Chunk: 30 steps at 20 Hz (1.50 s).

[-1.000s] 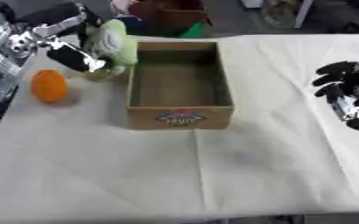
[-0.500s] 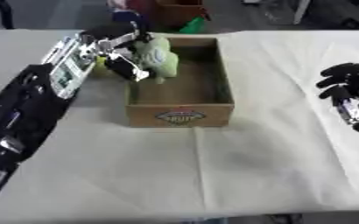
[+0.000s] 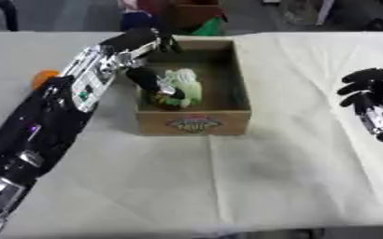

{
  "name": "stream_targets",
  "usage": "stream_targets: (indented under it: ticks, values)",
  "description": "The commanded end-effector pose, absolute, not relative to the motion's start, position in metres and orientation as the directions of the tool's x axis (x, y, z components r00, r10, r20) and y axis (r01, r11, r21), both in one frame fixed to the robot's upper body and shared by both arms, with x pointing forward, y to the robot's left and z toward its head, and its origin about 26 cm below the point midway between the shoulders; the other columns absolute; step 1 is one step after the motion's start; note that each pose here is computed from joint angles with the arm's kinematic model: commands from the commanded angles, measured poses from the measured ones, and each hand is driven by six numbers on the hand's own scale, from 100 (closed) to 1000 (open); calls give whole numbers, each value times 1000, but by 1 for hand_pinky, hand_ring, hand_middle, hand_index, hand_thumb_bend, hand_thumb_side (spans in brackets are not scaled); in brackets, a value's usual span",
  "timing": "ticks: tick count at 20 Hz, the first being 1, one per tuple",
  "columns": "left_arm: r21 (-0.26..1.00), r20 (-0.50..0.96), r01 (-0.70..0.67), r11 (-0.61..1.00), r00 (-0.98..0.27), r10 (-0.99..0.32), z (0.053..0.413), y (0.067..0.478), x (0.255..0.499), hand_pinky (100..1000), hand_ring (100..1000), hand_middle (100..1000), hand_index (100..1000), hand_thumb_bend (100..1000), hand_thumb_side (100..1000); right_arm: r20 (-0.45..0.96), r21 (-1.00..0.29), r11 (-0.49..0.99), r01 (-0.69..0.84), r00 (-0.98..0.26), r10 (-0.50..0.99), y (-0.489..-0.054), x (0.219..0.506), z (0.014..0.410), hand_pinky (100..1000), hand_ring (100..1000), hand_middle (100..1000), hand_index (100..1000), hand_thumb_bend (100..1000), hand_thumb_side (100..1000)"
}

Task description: Pick up objects on the table and place them in the box.

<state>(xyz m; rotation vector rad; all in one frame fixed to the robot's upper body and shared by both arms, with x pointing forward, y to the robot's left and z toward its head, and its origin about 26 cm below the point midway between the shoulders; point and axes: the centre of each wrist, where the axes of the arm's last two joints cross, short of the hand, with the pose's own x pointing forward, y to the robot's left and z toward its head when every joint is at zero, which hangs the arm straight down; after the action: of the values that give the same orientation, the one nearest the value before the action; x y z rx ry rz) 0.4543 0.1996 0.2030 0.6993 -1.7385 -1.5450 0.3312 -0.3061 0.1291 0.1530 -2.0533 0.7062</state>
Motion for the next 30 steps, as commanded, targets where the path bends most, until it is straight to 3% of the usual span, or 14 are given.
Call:
stream_targets:
  ticks: [1,3,5,9,18,30]
  values:
    - [974,143,-57,221,-605,-783,245,223,441,757,681,691,753,502,268,794,-443,823,-355,-581,177,-312,332,138,611,700,714,753,100,153]
    - [966,150,-87,244,-579,-801,260,239,431,747,661,670,748,474,262,795,-445,824,-351,-579,182,-313,331,138,612,700,714,753,100,152]
    - [966,142,-113,232,-518,-843,267,260,424,744,659,664,742,392,249,796,-447,825,-347,-575,189,-315,331,137,611,700,713,753,100,152]
    - [981,127,-92,172,-367,-922,256,305,420,742,659,659,746,321,247,798,-448,826,-342,-570,196,-317,330,136,611,700,713,753,100,151]
    - [997,60,58,55,-94,-994,217,377,420,744,670,670,759,340,255,797,-452,827,-334,-569,206,-319,329,136,612,700,713,754,100,153]
    - [984,-61,171,-55,30,-998,180,391,430,741,678,672,768,370,270,798,-448,829,-335,-567,202,-319,329,134,612,700,713,754,100,153]
